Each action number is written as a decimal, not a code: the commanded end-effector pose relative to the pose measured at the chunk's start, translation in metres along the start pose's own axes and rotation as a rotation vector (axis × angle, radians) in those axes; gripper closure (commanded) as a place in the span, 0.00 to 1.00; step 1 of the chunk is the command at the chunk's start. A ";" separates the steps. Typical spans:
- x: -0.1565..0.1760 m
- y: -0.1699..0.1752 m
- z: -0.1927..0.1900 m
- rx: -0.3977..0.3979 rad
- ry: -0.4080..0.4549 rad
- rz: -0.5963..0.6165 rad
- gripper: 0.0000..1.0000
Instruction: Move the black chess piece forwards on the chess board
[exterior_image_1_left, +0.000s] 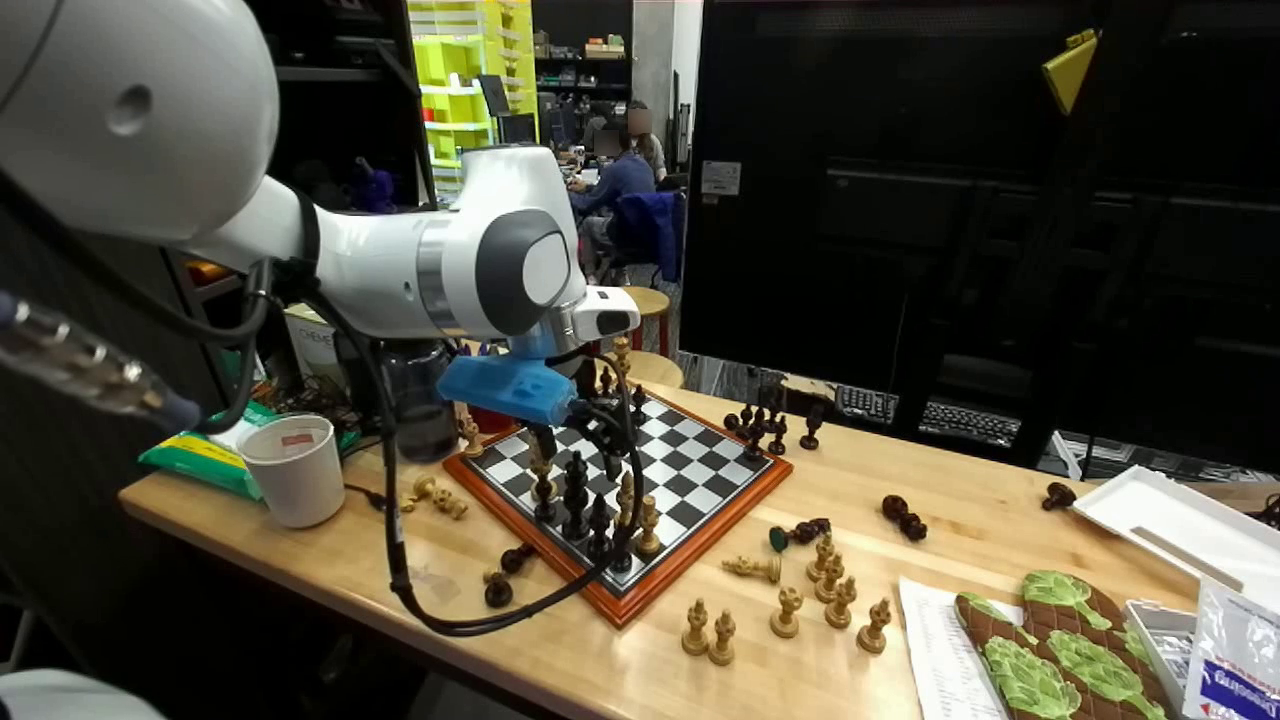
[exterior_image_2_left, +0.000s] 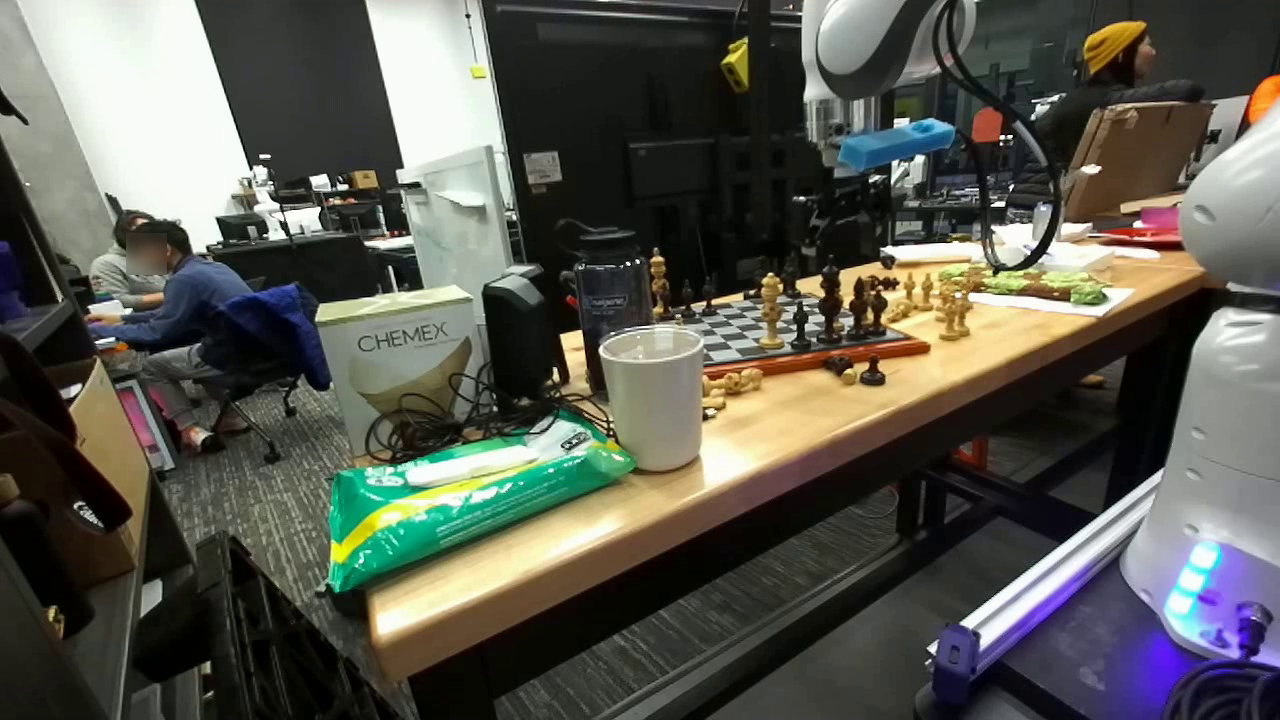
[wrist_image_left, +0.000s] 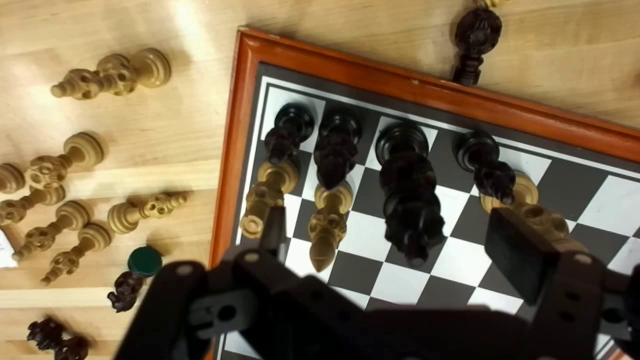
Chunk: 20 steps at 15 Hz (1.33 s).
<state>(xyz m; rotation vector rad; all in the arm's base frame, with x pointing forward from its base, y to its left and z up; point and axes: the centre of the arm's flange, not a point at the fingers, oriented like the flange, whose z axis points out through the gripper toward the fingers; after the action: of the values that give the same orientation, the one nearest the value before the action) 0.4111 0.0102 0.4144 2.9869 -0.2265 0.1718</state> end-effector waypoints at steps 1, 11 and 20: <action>0.001 0.001 -0.001 -0.001 -0.001 0.000 0.00; 0.001 -0.014 -0.027 -0.024 -0.062 0.045 0.00; -0.004 -0.025 -0.028 -0.010 -0.075 0.061 0.00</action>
<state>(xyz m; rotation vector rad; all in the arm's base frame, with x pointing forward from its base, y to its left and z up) 0.4085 0.0392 0.4387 2.9811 -0.3264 0.0643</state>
